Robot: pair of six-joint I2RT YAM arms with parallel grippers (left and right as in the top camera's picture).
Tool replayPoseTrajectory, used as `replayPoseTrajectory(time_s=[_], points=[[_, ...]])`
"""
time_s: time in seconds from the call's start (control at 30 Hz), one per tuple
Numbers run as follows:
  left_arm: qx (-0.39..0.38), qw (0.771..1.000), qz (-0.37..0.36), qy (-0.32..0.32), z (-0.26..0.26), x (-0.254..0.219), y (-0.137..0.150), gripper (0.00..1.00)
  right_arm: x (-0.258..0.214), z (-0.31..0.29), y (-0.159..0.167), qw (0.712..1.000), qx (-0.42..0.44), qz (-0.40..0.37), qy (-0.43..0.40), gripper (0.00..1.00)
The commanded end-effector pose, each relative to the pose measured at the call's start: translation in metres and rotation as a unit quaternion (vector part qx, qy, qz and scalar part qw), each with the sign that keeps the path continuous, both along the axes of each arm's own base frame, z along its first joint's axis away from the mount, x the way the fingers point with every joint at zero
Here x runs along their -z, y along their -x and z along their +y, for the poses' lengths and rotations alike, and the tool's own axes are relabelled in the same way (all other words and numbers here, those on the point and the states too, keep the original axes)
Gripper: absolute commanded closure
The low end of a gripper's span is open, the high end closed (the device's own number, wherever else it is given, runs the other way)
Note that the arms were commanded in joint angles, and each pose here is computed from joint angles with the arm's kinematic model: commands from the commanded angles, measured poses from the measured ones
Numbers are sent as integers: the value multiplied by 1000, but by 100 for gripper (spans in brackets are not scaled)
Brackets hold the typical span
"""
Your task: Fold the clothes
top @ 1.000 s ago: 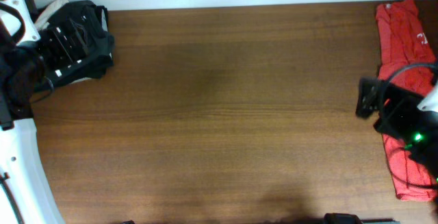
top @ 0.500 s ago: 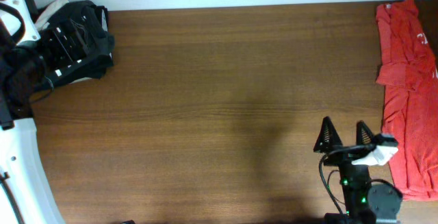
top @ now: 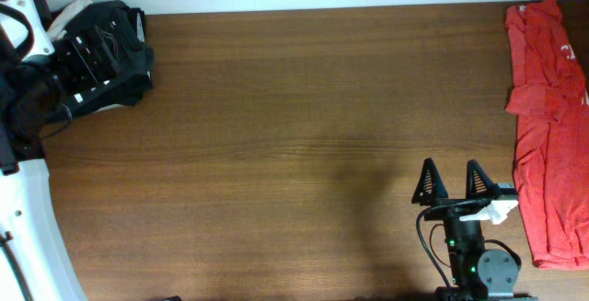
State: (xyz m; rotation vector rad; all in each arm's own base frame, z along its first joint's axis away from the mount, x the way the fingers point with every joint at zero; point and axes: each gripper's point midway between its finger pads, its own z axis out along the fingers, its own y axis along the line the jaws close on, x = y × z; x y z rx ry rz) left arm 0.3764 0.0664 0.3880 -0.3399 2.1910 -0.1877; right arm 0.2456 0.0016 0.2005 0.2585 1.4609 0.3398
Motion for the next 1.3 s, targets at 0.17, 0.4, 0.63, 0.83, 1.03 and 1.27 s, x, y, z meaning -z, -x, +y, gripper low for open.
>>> replayPoseTrajectory(time_s=[0.17,0.4,0.63,0.83,1.03,1.27], points=[[2,1000,-6,-1,-1,-4,2,1,44,3,-1,996,-7,86,-8,1],[2,1000,-6,-1,-1,-4,2,1,44,3,-1,996,-7,86,-8,1],[2,1000,-6,-1,-1,-4,2,1,44,3,-1,996,-7,86,-8,1],[-20,999,27,-10,3,4,23,1,44,3,-1,996,-7,86,-8,1],[-27,998,20,-52,-19,60,86,1,44,3,-1,996,-7,86,-8,1],[-6,973,-211,-89,-42,136,129,1,44,3,-1,996,-7,86,-8,1]])
